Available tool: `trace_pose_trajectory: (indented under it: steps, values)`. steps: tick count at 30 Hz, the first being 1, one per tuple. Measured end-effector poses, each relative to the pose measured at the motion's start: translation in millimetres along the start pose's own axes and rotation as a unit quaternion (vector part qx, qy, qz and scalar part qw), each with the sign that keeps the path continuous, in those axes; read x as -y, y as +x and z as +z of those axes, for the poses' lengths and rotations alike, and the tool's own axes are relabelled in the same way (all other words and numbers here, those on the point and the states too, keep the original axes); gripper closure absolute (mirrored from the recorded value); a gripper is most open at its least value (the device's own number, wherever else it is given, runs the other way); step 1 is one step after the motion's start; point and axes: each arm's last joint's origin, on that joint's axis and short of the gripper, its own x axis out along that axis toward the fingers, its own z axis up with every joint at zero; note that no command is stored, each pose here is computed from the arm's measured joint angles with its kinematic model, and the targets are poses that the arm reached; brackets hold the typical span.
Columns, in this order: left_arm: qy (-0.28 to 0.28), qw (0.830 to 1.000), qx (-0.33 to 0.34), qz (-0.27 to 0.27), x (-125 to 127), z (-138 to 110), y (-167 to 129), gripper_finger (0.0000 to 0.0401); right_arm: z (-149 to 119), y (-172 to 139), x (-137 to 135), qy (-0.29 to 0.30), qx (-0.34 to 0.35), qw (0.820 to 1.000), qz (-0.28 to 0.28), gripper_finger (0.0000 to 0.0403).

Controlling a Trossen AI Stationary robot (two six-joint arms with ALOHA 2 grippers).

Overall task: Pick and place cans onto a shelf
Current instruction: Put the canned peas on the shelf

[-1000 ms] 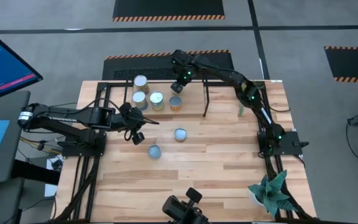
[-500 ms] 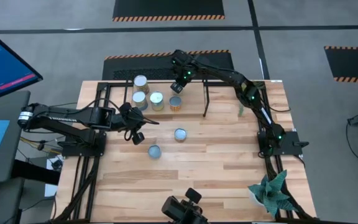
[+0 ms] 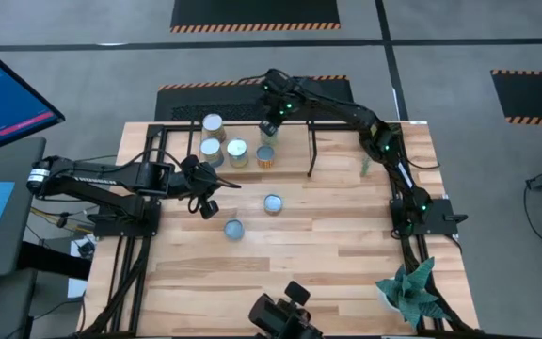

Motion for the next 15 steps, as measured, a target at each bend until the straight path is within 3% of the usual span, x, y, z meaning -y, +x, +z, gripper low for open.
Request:
trace_pose_trajectory:
  steps: [5, 15]
  values:
    - [0.000, 1.000, 0.000, 0.000, 0, 0, 0, 0.0401, -14, 2, 2, -0.011, -0.069, 0.998, -0.010, 0.0311]
    - [0.000, 1.000, 0.000, 0.000, 0, 0, 0, 0.0401, -32, 29, -4, -0.032, -0.114, 0.993, -0.019, 0.0311]
